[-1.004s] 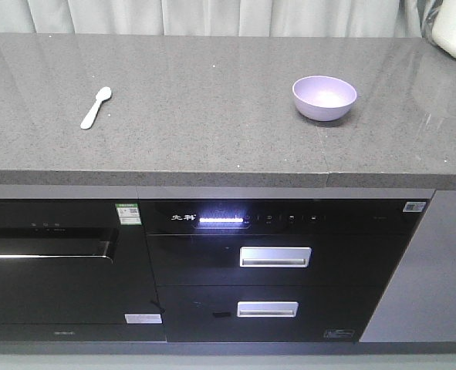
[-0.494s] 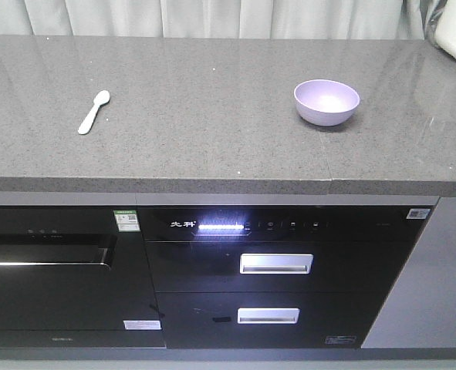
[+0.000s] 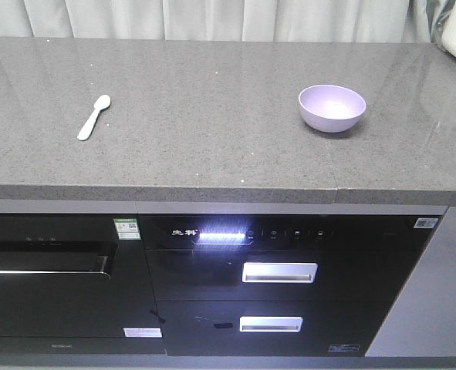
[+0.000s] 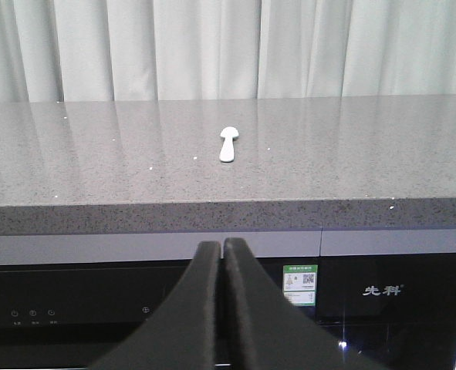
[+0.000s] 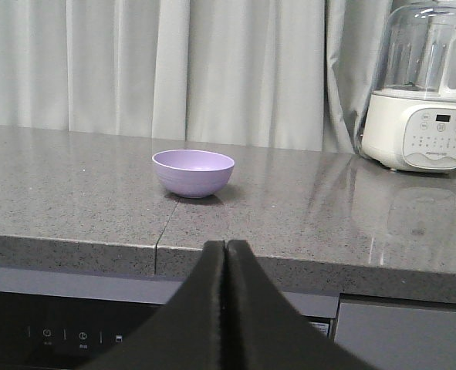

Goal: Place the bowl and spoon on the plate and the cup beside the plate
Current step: 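Drive up to the counter edge and stop in front of the items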

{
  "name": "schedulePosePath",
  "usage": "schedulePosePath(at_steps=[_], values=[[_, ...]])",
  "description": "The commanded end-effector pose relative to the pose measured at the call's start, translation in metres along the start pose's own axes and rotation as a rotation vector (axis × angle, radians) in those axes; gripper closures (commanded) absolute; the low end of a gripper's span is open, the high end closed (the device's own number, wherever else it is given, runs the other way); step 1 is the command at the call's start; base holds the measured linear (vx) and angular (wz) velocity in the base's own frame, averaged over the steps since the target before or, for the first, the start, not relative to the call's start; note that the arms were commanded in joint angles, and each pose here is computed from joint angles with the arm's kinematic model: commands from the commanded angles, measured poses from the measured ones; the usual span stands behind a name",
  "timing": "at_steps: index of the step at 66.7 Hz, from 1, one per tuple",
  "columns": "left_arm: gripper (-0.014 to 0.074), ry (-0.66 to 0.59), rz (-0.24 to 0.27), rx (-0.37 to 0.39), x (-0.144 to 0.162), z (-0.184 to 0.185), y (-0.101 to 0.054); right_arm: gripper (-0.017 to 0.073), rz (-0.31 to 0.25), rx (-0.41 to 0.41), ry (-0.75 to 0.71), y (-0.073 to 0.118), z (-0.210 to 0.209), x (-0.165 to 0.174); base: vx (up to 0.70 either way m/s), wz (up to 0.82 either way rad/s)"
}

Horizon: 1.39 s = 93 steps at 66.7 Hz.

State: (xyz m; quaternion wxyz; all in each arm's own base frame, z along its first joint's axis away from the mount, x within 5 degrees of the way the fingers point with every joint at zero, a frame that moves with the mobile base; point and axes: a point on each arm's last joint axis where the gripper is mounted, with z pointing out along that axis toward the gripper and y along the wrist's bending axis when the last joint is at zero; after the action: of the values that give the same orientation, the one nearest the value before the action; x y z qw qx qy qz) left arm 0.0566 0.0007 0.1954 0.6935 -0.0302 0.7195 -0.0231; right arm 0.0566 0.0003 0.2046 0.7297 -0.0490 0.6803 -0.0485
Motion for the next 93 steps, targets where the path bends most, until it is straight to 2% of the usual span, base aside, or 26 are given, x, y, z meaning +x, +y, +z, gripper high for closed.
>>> schedulePosePath(at_steps=[1,93], values=[[0.06,-0.036,-0.009,0.008,0.0042,0.0015,-0.0001,0.0564,-0.009,0.002,-0.073,0.0004,-0.0008,-0.0021,0.06,0.01],[0.06,-0.036,-0.009,0.008,0.0042,0.0015,-0.0001,0.0564,-0.009,0.002,-0.073,0.0004,-0.0008,-0.0021,0.07,-0.01]])
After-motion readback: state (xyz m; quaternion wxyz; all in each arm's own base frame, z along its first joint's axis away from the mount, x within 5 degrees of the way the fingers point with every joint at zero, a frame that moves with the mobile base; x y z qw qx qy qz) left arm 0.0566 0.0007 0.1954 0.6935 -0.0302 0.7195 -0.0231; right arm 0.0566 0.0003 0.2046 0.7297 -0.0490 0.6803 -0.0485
